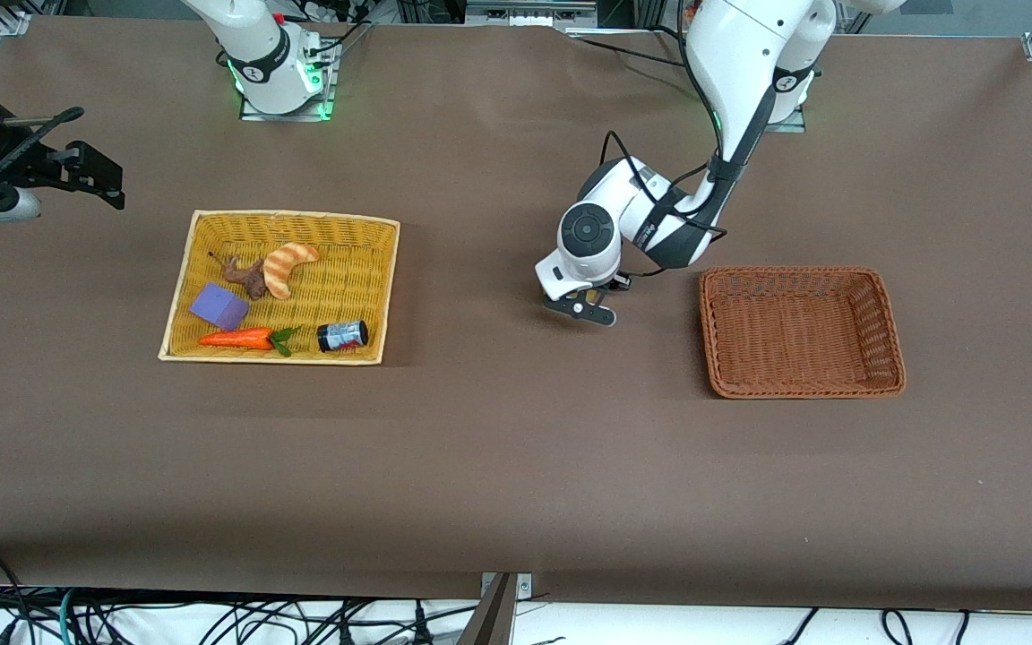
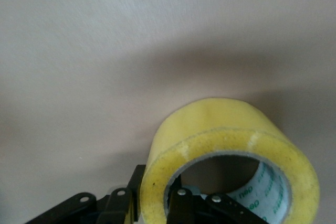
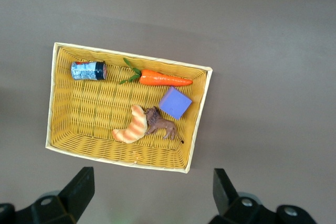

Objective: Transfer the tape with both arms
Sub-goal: 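Carry the tape with the left gripper into the brown basket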

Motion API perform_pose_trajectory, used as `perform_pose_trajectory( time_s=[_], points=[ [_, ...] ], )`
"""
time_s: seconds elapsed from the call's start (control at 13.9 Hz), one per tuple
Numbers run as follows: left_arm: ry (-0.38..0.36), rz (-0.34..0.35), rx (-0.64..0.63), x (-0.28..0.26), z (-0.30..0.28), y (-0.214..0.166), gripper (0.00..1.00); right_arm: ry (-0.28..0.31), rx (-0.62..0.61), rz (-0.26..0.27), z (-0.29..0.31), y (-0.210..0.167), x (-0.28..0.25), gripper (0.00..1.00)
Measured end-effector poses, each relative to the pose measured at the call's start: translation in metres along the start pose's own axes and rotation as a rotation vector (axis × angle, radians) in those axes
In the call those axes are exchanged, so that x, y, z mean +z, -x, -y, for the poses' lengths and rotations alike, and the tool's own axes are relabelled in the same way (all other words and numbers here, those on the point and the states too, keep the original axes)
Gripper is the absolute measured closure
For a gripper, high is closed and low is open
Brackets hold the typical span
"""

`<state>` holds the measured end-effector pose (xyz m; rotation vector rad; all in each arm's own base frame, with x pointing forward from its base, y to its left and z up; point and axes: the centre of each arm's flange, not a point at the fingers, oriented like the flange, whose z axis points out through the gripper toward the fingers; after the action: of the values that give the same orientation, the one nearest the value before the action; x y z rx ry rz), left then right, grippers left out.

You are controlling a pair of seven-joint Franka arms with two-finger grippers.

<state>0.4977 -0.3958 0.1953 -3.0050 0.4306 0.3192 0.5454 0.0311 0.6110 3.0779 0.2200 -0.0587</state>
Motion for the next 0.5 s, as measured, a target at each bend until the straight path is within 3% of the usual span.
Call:
perform_pose_trajectory(
  time_s=[0.14,0.29,0.5],
  points=[
    [0.009,-0.015,-0.033,-0.029,0.02,-0.014,0.78,0.0,0.0,0.0,0.0,0.0,0.0,0.0],
    [0.002,0.028,-0.034,-0.09,0.064,-0.027,0.78,0.0,0.0,0.0,0.0,0.0,0.0,0.0],
    [0.019,0.076,0.003,-0.187,0.186,-0.034,0.78,0.0,0.0,0.0,0.0,0.0,0.0,0.0]
  ],
)
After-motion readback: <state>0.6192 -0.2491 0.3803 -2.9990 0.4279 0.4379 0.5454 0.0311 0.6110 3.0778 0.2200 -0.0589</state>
